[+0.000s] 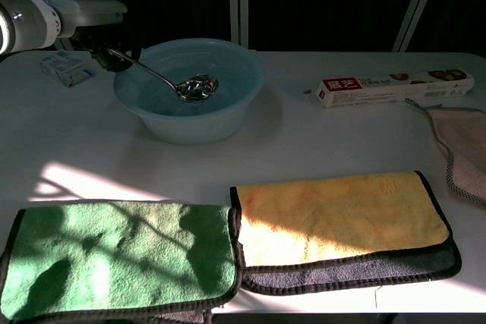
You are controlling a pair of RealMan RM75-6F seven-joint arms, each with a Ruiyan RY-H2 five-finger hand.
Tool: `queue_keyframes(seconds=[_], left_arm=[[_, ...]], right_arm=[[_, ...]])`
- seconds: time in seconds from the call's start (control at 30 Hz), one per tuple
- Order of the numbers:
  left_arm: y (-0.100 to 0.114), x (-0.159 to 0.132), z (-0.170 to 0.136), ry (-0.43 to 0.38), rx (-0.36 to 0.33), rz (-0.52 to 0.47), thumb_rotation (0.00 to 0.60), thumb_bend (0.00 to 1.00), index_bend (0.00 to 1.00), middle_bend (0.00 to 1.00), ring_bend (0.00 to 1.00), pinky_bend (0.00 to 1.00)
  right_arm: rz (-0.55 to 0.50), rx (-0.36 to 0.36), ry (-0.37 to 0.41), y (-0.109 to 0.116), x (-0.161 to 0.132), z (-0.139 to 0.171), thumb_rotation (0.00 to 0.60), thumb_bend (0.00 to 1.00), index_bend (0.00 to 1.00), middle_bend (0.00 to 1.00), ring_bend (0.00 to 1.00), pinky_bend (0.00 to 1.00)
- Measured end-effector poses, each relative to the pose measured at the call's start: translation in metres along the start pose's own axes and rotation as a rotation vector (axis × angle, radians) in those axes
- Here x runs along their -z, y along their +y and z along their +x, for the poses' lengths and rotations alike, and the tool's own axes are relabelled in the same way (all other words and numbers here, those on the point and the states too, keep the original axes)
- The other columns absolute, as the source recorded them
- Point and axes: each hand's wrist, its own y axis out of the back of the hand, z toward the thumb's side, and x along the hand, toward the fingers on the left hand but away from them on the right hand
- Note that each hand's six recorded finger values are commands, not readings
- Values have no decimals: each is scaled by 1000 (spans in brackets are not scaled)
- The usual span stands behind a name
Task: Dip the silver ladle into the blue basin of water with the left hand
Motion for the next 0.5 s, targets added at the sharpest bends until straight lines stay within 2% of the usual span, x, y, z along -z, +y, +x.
queue_keyframes(seconds=[0.27,0.5], left_arm=[[13,-5,-4,-12,12,-40,600,512,871,703,788,856],[20,-8,-5,-14,25,-35,600,512,871,702,788,856]], right_arm=[[1,-1,-1,0,0,0,600,417,100,0,0,0],[1,-1,0,0,0,0,600,416,100,0,0,0]])
